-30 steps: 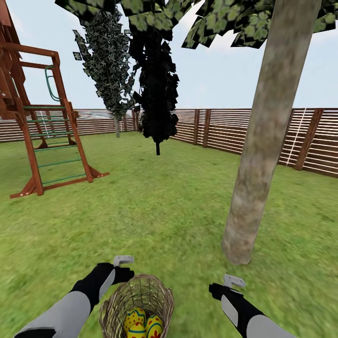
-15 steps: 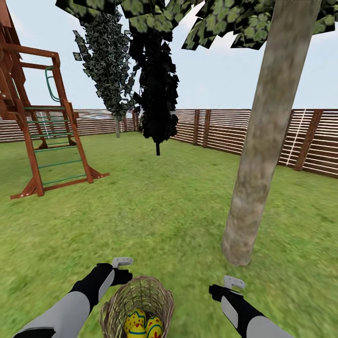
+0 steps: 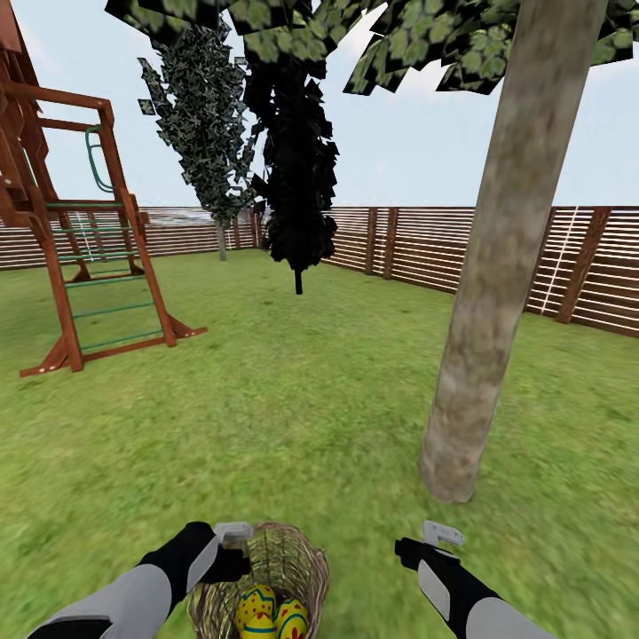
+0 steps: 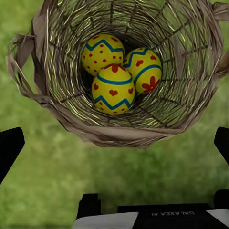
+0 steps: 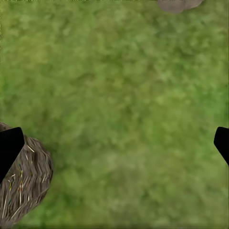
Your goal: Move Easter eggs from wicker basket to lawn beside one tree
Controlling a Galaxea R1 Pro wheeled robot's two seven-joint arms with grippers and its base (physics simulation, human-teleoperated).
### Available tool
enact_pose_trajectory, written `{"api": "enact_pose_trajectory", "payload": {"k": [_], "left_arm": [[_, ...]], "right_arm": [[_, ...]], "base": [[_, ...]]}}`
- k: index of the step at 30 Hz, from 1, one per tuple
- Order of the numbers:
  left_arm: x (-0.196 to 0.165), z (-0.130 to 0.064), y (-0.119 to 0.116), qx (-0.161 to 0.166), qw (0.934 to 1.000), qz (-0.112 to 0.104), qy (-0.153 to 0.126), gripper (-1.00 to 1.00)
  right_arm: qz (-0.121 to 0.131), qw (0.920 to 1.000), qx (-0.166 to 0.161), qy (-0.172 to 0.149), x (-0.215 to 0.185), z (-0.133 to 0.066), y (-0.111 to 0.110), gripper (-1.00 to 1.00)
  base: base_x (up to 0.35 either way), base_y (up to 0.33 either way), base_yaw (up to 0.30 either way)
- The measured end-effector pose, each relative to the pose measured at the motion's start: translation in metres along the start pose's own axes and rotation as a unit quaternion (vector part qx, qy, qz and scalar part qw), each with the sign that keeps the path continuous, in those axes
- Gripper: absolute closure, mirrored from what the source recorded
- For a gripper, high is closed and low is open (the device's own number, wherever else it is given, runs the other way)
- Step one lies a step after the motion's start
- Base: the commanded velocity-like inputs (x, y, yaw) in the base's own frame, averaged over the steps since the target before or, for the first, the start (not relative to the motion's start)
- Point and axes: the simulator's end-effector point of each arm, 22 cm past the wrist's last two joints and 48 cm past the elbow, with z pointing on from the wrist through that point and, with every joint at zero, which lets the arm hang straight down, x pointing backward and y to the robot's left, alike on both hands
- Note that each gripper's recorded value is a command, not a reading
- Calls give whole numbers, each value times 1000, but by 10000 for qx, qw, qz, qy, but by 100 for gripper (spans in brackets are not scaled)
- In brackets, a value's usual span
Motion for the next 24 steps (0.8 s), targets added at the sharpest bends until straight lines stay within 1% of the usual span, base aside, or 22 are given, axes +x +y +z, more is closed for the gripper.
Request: {"api": "enact_pose_trajectory", "payload": {"k": [5,13,18,22,24], "left_arm": [[-2,0,0,5,10000,-2,-34,-100],[-4,11,0,7,9999,0,-152,-100],[-14,18,1,3,9991,16,-415,-100],[-17,23,1,-1,9986,26,-534,-100],[-22,26,1,-3,9978,33,-662,-100]], "right_arm": [[0,10000,-2,-3,0,0,0,-100],[-2,10000,-4,2,8,10,-1,-100],[-2,10000,-5,2,13,16,-1,-100],[3,10000,-7,-24,15,21,-1,-100],[8,10000,-8,-54,15,23,-1,-100]], "base": [[0,0,0],[0,0,0],[0,0,0],[0,0,0],[0,0,0]]}}
